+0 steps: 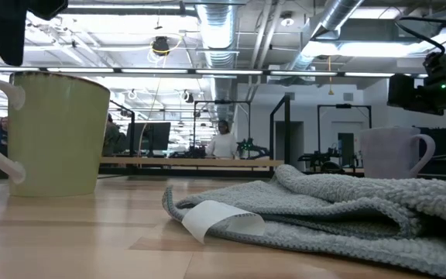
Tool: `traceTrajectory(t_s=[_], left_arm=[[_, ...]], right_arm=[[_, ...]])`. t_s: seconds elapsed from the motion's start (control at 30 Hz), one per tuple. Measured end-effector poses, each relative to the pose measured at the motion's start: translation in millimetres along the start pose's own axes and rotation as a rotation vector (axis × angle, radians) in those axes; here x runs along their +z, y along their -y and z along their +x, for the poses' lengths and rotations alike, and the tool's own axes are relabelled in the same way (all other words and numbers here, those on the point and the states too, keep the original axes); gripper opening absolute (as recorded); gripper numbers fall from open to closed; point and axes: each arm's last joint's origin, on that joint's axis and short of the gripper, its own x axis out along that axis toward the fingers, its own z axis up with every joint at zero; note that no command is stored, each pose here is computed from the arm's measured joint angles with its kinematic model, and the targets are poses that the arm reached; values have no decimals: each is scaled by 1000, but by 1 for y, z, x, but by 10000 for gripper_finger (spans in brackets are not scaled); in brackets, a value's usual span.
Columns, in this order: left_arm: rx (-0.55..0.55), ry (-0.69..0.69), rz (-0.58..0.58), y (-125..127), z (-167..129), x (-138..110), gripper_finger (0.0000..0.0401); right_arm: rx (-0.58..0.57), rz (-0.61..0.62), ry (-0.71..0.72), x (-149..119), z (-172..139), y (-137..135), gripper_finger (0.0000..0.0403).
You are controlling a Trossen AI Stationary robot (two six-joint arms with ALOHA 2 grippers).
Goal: Stack small to large cups/mugs on shelf
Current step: Put the green mug on the shelf
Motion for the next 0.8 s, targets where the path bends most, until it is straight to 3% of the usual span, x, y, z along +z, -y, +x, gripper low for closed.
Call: traceTrajectory(t_s=[0.3,0.57,0.8], left_arm=[[82,-14,-6,-2,9,3,270],[75,4,-11,-1,9,5,270],[30,-6,63,3,9,4,270]], right_arm=[[0,0,0,0,0,0,256],[0,0,0,0,0,0,256],[0,0,0,0,0,0,256]])
